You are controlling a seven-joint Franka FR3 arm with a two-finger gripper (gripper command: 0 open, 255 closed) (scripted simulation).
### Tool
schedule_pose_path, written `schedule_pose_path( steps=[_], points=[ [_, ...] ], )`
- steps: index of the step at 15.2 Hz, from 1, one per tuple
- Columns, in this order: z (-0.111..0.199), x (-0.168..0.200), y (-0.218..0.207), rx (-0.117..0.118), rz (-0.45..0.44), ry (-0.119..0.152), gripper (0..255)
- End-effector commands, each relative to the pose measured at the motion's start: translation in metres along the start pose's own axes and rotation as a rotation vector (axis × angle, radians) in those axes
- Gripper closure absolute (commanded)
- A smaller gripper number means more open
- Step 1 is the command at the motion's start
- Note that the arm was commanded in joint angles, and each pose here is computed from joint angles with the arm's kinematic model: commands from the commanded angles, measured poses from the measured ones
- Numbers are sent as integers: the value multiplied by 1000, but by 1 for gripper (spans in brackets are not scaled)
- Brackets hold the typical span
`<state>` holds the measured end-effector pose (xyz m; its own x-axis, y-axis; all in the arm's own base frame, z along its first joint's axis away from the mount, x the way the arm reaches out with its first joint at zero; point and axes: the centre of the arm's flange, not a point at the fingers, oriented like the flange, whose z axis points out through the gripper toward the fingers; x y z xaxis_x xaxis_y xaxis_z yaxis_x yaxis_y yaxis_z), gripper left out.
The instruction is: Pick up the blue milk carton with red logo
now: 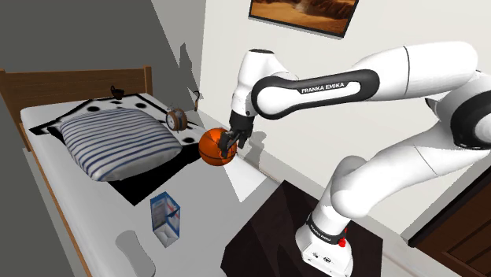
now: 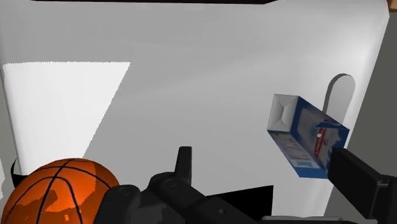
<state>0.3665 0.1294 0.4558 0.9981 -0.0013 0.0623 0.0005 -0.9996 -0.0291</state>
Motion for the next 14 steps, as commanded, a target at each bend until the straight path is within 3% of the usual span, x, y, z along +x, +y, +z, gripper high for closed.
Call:
schedule_pose_path(
  steps=[1,14],
  points=[
    [21,6,-18,1,0,4,0],
    [152,56,-116,0,-2,17,0]
  ],
)
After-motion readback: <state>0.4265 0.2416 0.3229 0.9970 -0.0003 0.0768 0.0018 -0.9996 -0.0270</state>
